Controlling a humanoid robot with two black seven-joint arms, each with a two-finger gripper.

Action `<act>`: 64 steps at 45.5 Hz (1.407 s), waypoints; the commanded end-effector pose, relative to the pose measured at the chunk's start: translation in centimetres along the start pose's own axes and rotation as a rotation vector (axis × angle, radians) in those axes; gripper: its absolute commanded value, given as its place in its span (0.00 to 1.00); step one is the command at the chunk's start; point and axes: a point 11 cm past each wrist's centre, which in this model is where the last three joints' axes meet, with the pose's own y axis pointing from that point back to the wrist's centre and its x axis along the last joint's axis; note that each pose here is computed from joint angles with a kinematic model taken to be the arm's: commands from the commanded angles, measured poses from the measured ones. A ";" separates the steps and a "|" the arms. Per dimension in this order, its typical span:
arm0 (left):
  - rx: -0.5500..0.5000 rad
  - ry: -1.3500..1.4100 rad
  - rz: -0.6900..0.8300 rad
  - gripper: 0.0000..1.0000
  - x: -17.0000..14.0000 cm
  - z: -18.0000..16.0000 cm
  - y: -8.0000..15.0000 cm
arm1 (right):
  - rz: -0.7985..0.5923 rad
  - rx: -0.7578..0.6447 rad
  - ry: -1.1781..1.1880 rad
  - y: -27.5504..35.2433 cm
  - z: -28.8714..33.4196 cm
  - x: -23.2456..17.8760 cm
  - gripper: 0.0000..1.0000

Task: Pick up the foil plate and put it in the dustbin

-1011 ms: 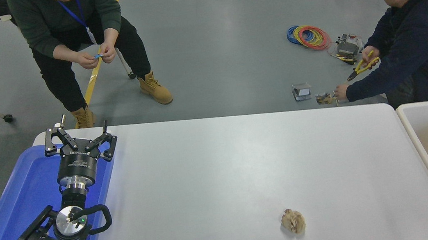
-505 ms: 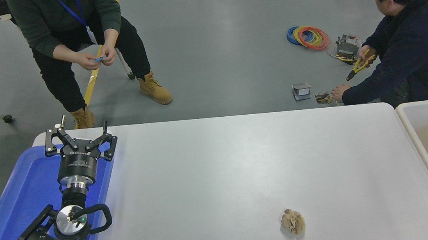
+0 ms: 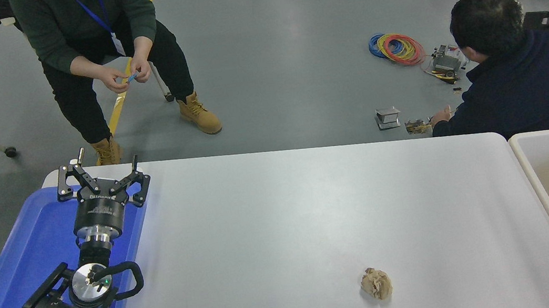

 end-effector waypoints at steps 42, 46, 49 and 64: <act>-0.002 0.000 0.002 1.00 0.0 0.1 0.0 | -0.710 0.137 0.174 8.7 -9.1 -13.1 1.00; -0.001 -0.001 0.002 1.00 0.0 0.0 0.0 | -0.727 0.125 0.190 8.8 -9.2 -13.3 1.00; -0.002 0.000 0.000 1.00 0.0 0.1 0.0 | -0.761 0.118 0.202 9.1 -9.1 -13.7 1.00; -0.001 -0.001 0.002 1.00 0.0 0.0 0.0 | -0.824 0.116 0.235 9.9 -9.7 -14.0 1.00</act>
